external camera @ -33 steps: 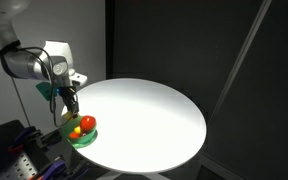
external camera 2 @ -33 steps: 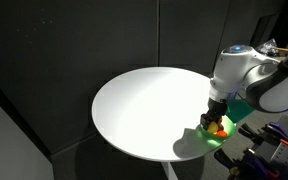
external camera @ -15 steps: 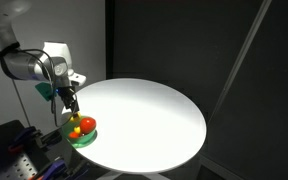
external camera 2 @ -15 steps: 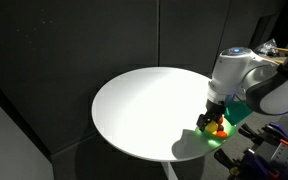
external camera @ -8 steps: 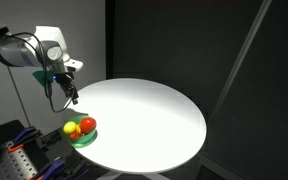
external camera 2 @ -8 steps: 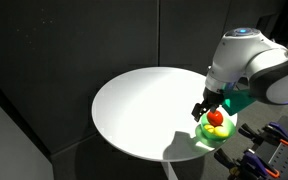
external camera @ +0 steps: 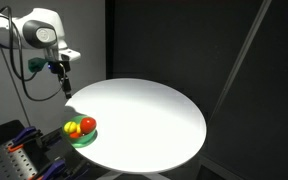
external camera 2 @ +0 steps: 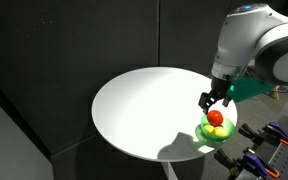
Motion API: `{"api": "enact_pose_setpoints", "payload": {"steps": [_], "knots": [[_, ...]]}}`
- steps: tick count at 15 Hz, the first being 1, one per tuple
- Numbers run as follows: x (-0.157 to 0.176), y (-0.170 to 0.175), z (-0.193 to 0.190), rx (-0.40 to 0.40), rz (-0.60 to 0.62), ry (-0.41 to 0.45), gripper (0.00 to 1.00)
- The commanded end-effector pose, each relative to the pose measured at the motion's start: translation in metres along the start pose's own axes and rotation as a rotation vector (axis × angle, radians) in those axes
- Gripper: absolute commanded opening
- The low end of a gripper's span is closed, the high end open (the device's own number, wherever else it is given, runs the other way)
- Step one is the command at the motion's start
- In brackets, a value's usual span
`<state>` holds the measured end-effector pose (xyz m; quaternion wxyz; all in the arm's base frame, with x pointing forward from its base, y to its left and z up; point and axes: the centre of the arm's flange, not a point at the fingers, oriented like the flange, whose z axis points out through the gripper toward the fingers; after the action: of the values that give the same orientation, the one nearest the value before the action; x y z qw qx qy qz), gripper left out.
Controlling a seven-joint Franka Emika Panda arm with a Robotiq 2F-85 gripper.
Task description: Pick up the yellow toy lemon from the table and put it in the green bowl
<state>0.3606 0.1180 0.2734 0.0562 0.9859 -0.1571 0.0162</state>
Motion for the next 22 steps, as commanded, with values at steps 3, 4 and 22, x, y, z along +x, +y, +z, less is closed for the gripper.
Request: {"api": "enact_pose_setpoints", "payload": {"steps": [3, 4, 22], "knots": [[-0.003, -0.001, -0.015, 0.018, 0.021, -0.005, 1.00], [-0.004, -0.001, -0.018, 0.021, 0.023, -0.003, 1.00], [-0.004, 0.000, -0.019, 0.022, 0.024, -0.002, 1.00]]}}
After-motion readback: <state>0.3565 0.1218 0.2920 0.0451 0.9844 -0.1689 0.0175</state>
